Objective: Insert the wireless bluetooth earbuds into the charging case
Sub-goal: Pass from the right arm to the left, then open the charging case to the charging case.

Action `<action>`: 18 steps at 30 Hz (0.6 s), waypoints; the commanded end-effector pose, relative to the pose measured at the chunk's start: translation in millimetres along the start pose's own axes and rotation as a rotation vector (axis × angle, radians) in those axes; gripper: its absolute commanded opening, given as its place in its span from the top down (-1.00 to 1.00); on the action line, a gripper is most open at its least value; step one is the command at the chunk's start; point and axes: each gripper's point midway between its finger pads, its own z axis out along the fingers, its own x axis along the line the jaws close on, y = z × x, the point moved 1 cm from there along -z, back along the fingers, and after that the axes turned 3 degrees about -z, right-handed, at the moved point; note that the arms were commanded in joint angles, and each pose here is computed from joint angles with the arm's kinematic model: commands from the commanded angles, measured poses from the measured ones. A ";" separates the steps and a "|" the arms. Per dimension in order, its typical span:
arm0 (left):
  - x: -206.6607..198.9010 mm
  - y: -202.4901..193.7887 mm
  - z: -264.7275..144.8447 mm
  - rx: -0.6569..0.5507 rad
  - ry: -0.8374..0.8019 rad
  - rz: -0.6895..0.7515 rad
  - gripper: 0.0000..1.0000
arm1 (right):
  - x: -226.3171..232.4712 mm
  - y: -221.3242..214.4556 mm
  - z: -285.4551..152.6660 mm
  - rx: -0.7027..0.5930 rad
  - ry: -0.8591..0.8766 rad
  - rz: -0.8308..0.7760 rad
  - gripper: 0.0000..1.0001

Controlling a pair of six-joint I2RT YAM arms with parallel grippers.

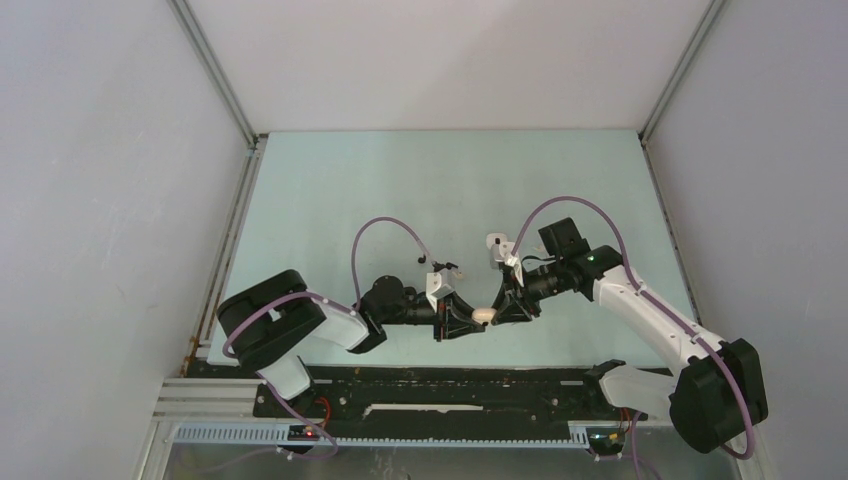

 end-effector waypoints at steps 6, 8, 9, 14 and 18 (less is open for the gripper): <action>-6.5 16.2 8.6 -0.044 -0.050 0.061 1.00 | -11.5 29.5 -8.1 -0.068 -0.052 -0.035 0.52; -8.4 15.1 7.6 -0.043 -0.051 0.086 1.00 | -20.2 32.1 -10.5 -0.085 -0.081 0.013 0.35; -10.2 14.9 7.3 -0.043 -0.057 0.097 1.00 | -23.7 32.0 -11.7 -0.092 -0.089 0.038 0.30; -13.6 14.8 7.6 -0.042 -0.068 0.104 1.00 | -31.3 34.4 -16.1 -0.118 -0.070 0.127 0.23; -14.4 15.6 7.6 -0.043 -0.070 0.104 1.00 | -31.0 40.2 -21.0 -0.150 -0.057 0.149 0.21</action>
